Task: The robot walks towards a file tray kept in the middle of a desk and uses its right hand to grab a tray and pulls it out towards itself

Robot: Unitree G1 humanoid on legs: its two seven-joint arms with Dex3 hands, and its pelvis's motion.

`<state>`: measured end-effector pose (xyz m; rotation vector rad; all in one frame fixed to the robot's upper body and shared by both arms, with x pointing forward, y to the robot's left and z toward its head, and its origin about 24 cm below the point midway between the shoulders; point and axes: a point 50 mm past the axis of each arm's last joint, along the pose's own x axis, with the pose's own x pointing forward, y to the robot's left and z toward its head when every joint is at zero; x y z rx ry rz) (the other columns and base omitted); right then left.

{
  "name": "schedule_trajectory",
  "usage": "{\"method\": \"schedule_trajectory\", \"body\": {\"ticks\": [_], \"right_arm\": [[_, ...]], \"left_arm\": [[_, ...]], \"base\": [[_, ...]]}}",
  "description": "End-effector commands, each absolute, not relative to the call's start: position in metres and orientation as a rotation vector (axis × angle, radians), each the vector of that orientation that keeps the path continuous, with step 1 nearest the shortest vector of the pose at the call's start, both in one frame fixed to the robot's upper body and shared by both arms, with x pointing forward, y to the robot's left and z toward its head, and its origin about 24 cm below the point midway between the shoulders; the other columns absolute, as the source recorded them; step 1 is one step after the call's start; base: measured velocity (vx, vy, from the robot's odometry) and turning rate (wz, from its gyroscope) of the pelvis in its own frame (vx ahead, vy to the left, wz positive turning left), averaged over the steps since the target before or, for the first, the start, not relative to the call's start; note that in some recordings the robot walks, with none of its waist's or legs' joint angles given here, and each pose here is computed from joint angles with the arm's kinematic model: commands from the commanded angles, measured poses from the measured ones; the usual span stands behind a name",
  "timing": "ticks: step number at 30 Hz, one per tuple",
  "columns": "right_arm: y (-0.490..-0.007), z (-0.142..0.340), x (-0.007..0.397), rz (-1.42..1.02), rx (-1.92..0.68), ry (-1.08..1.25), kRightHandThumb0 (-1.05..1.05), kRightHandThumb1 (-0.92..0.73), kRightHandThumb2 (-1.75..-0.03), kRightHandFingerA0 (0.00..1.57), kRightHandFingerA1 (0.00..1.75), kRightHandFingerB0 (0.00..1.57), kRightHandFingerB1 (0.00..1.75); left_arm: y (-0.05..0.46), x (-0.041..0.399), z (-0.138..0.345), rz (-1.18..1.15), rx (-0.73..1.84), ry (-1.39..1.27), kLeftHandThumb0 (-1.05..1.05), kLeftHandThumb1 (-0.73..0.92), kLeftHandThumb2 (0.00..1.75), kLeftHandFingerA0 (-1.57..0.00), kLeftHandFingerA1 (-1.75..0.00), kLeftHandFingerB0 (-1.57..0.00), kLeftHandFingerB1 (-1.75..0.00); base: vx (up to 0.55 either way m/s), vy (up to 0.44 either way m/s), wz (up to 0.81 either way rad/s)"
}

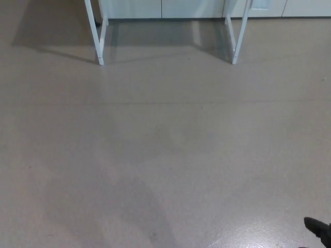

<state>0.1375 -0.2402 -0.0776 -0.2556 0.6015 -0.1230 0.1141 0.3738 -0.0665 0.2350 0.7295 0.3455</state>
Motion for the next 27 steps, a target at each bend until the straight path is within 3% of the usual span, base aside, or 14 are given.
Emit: {"method": "schedule_trajectory", "body": {"ticks": [1, 2, 3, 4, 5, 6, 7, 8, 9, 10, 11, 25, 26, 27], "right_arm": [[-0.245, -0.073, 0.137, -0.165, -0.25, 0.567, -0.23, -0.7, -0.76, 0.31, 0.71, 0.12, 0.49], [-0.245, -0.074, 0.136, -0.165, -0.25, 0.57, -0.23, -0.55, -1.03, 0.3, 0.66, 0.09, 0.53], [-0.245, -0.074, 0.136, -0.164, -0.252, 0.572, -0.23, -0.55, -1.03, 0.3, 0.66, 0.08, 0.53], [-0.244, -0.074, 0.137, -0.165, -0.252, 0.574, -0.23, -0.55, -1.03, 0.29, 0.65, 0.08, 0.53], [-0.243, -0.074, 0.137, -0.167, -0.247, 0.575, -0.23, -0.55, -1.03, 0.29, 0.65, 0.08, 0.53], [-0.242, -0.074, 0.139, -0.169, -0.24, 0.568, -0.25, -0.54, -1.03, 0.28, 0.65, 0.08, 0.53], [-0.241, -0.074, 0.14, -0.167, -0.236, 0.56, -0.26, -0.55, -1.03, 0.28, 0.65, 0.07, 0.53], [-0.24, -0.073, 0.141, -0.167, -0.225, 0.551, -0.27, -0.56, -1.03, 0.28, 0.66, 0.06, 0.52], [-0.237, -0.074, 0.14, -0.175, -0.212, 0.548, -0.3, -0.73, -0.73, 0.29, 0.71, 0.12, 0.47], [-0.237, -0.073, 0.139, -0.176, -0.215, 0.545, -0.3, -0.72, -0.73, 0.29, 0.69, 0.12, 0.47], [-0.236, -0.073, 0.139, -0.171, -0.204, 0.537, -0.3, -0.72, -0.73, 0.29, 0.7, 0.11, 0.47], [-0.235, -0.08, 0.138, -0.124, -0.265, 0.556, -0.3, -0.67, -0.78, 0.31, 0.73, 0.13, 0.52], [-0.235, -0.08, 0.137, -0.123, -0.266, 0.556, -0.29, -0.52, -1.03, 0.29, 0.66, 0.09, 0.54], [-0.235, -0.08, 0.136, -0.122, -0.27, 0.554, -0.3, -0.52, -1.02, 0.29, 0.66, 0.09, 0.54]], "left_arm": [[0.378, 0.122, -0.055, 0.326, 0.227, 0.636, -0.18, 0.37, 0.5, -0.49, -0.53, -0.32, -0.42], [0.378, 0.123, -0.055, 0.334, 0.198, 0.633, -0.12, 0.21, 0.76, -0.39, -0.64, -0.21, -0.55], [0.377, 0.123, -0.056, 0.336, 0.189, 0.628, -0.19, 0.35, 0.5, -0.48, -0.53, -0.31, -0.43], [0.374, 0.126, -0.055, 0.333, 0.184, 0.62, -0.17, 0.35, 0.49, -0.48, -0.51, -0.3, -0.42], [0.373, 0.128, -0.055, 0.333, 0.175, 0.616, -0.17, 0.35, 0.49, -0.48, -0.51, -0.3, -0.42], [0.368, 0.134, -0.054, 0.319, 0.17, 0.598, -0.14, 0.2, 0.76, -0.4, -0.63, -0.21, -0.54], [0.363, 0.139, -0.052, 0.304, 0.172, 0.584, -0.2, 0.36, 0.5, -0.49, -0.49, -0.31, -0.41], [0.358, 0.142, -0.053, 0.281, 0.115, 0.564, -0.12, 0.22, 0.76, -0.38, -0.62, -0.19, -0.54], [0.351, 0.145, -0.053, 0.265, 0.092, 0.555, -0.11, 0.22, 0.76, -0.37, -0.63, -0.19, -0.54], [0.347, 0.146, -0.054, 0.248, 0.091, 0.551, -0.12, 0.21, 0.76, -0.37, -0.62, -0.19, -0.54], [0.343, 0.147, -0.056, 0.238, 0.075, 0.546, -0.23, 0.32, 0.53, -0.43, -0.53, -0.28, -0.42], [0.327, 0.146, -0.065, 0.054, 0.174, 0.571, -0.36, 0.33, 0.5, -0.44, -0.47, -0.31, -0.38], [0.326, 0.145, -0.065, 0.053, 0.18, 0.571, -0.36, 0.33, 0.5, -0.43, -0.46, -0.31, -0.37], [0.326, 0.144, -0.066, 0.054, 0.186, 0.576, -0.4, 0.3, 0.6, -0.41, -0.49, -0.28, -0.42]], "base": [[0.0, 0.0, 0.0], [0.0, 0.0, 0.0], [0.0, 0.0, 0.0], [0.0, 0.0, 0.0], [0.0, 0.0, 0.0], [0.0, 0.0, 0.0], [0.0, 0.0, 0.0], [0.0, 0.0, 0.0], [0.0, 0.0, 0.0], [0.0, 0.0, 0.0], [0.0, 0.0, 0.0], [0.0, 0.0, 0.0], [0.0, 0.0, 0.0], [0.0, 0.0, 0.0]]}}
